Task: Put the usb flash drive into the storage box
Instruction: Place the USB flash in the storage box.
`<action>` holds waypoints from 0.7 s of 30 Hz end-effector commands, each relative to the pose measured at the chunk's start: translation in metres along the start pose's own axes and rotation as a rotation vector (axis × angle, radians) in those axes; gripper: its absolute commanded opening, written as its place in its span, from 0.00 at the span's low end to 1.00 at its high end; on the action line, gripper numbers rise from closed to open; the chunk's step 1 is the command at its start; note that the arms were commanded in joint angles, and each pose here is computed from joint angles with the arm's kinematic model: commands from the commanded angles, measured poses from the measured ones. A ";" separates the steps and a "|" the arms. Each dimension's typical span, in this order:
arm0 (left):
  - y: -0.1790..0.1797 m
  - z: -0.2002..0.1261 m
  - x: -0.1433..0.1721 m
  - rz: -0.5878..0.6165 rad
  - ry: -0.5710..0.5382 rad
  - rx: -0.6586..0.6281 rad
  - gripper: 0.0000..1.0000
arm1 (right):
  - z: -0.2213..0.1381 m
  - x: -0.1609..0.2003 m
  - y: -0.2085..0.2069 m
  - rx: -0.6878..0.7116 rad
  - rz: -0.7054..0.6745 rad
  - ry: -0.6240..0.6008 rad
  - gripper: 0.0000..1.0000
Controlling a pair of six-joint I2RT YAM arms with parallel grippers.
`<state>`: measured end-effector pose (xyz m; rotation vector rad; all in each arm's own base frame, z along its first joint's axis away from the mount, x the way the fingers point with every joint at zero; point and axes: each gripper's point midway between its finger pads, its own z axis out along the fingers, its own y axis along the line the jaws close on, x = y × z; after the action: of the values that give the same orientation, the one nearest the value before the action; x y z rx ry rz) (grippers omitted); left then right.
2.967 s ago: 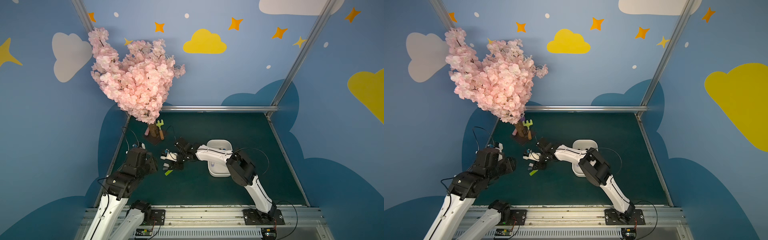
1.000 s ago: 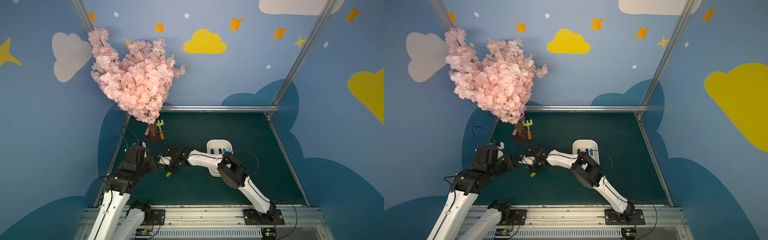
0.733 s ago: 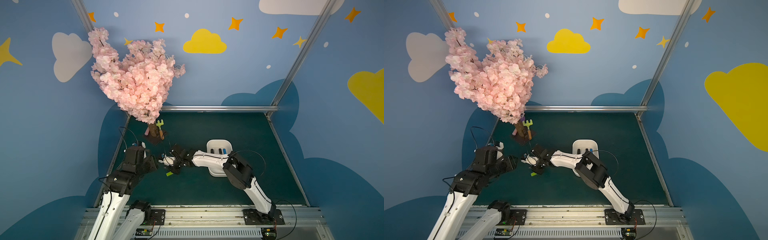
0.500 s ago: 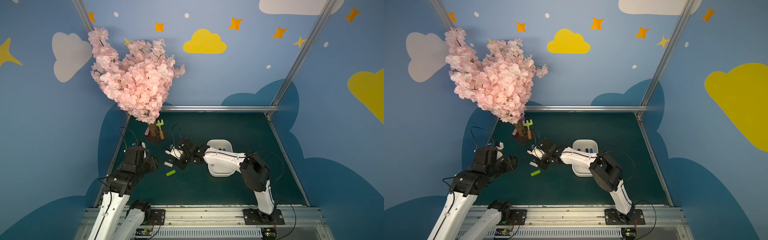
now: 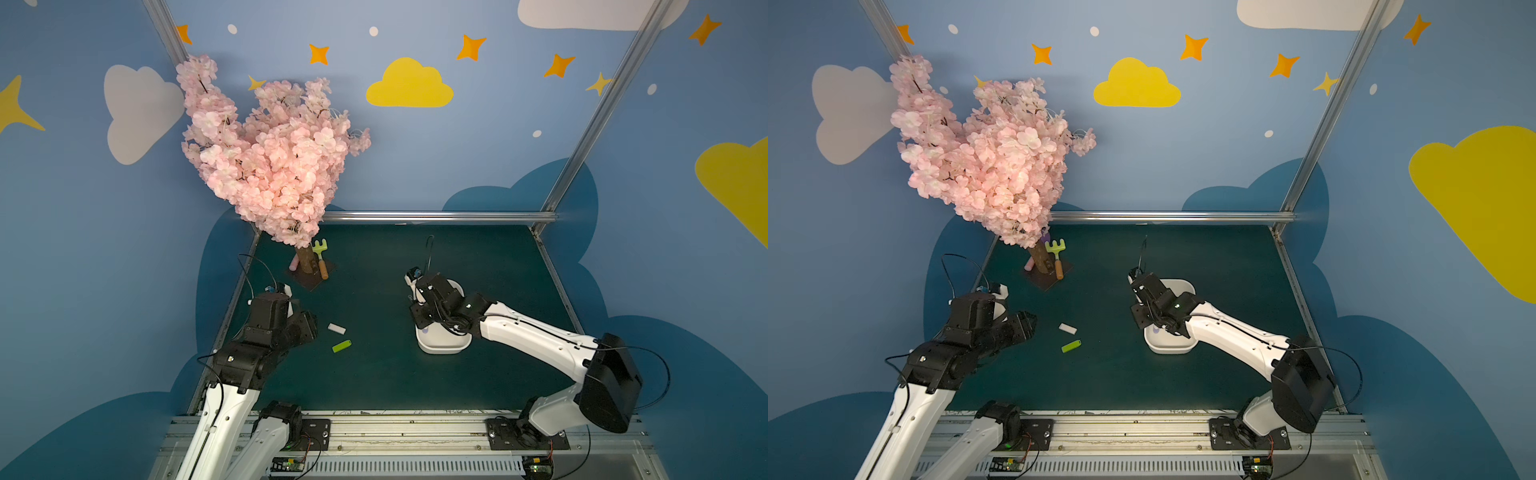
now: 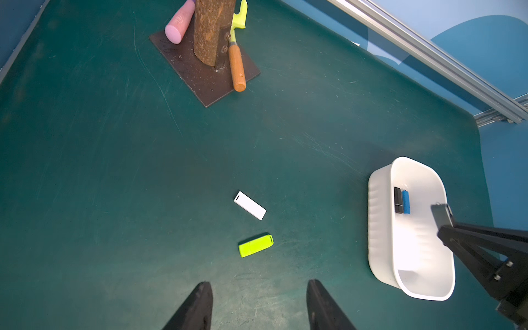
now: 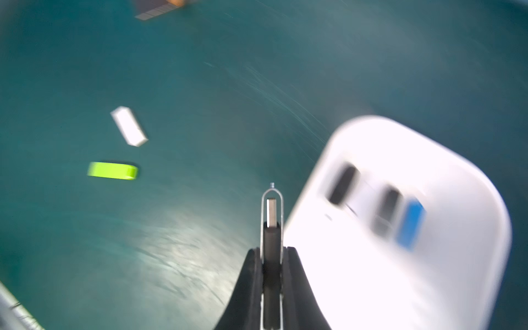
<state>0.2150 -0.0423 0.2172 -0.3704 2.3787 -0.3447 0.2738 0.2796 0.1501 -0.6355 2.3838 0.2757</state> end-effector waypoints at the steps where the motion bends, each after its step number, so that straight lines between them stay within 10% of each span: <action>1: -0.001 0.001 0.001 0.009 -0.006 0.011 0.56 | -0.001 0.037 -0.047 0.170 0.157 0.053 0.06; 21: -0.002 0.001 0.001 0.010 -0.010 0.021 0.57 | 0.073 0.075 -0.058 0.138 0.306 0.187 0.07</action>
<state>0.2134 -0.0427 0.2159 -0.3676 2.3707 -0.3522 0.2771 0.2124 0.0366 -0.2795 2.6808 0.1155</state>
